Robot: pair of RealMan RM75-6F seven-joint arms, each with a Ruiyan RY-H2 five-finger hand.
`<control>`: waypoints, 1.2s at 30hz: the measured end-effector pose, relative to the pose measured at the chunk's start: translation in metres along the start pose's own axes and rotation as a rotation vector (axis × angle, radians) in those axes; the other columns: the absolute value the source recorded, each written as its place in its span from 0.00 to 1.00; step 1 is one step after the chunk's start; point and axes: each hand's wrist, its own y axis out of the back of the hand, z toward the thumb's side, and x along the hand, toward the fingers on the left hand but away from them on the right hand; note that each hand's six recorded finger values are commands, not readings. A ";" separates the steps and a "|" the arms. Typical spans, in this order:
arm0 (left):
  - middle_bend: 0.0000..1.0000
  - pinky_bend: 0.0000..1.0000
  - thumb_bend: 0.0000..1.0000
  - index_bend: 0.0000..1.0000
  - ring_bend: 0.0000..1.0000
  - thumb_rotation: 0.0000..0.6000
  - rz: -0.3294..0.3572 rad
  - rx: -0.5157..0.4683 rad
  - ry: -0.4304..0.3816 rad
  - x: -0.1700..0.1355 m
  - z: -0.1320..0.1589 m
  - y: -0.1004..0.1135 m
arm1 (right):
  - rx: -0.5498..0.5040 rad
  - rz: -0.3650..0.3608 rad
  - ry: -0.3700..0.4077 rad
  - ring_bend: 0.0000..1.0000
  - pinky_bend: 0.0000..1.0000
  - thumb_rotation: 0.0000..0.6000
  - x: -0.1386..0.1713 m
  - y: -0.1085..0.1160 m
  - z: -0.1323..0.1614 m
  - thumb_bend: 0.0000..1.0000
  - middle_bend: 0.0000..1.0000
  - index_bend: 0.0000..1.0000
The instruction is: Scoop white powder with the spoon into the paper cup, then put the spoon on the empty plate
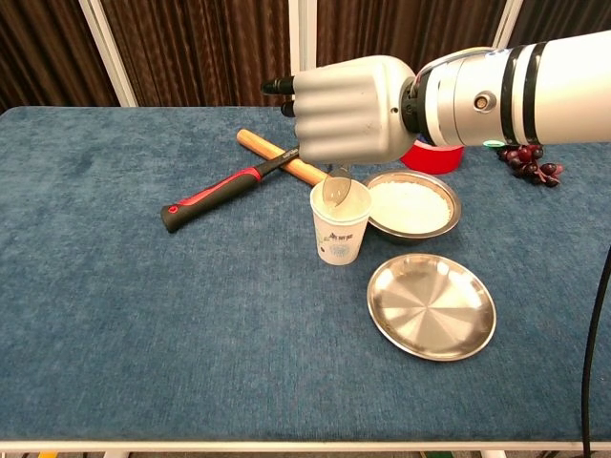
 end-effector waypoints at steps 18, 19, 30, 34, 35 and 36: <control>0.14 0.03 0.09 0.13 0.05 1.00 0.009 0.009 -0.013 0.000 0.005 0.003 | 0.012 0.027 -0.030 0.21 0.00 1.00 0.009 -0.005 0.009 0.34 0.59 0.61; 0.14 0.03 0.09 0.13 0.05 1.00 0.009 0.009 -0.010 0.000 0.004 0.003 | 0.015 0.023 -0.028 0.21 0.00 1.00 0.007 -0.004 0.010 0.34 0.59 0.61; 0.14 0.03 0.09 0.13 0.05 1.00 0.009 0.011 -0.013 0.001 0.003 0.004 | -0.176 0.034 -0.132 0.21 0.00 1.00 0.022 -0.013 -0.005 0.34 0.59 0.61; 0.14 0.03 0.09 0.13 0.05 1.00 0.011 0.017 -0.018 0.003 0.004 0.006 | -0.321 0.039 -0.190 0.21 0.00 1.00 0.039 -0.022 -0.009 0.34 0.58 0.61; 0.14 0.03 0.09 0.13 0.05 1.00 0.012 0.019 -0.020 0.003 0.005 0.006 | -0.372 0.040 -0.204 0.21 0.00 1.00 0.045 -0.025 -0.009 0.34 0.58 0.61; 0.14 0.03 0.09 0.13 0.05 1.00 0.014 0.020 -0.022 0.004 0.005 0.007 | -0.412 0.040 -0.214 0.21 0.00 1.00 0.050 -0.027 -0.009 0.33 0.58 0.61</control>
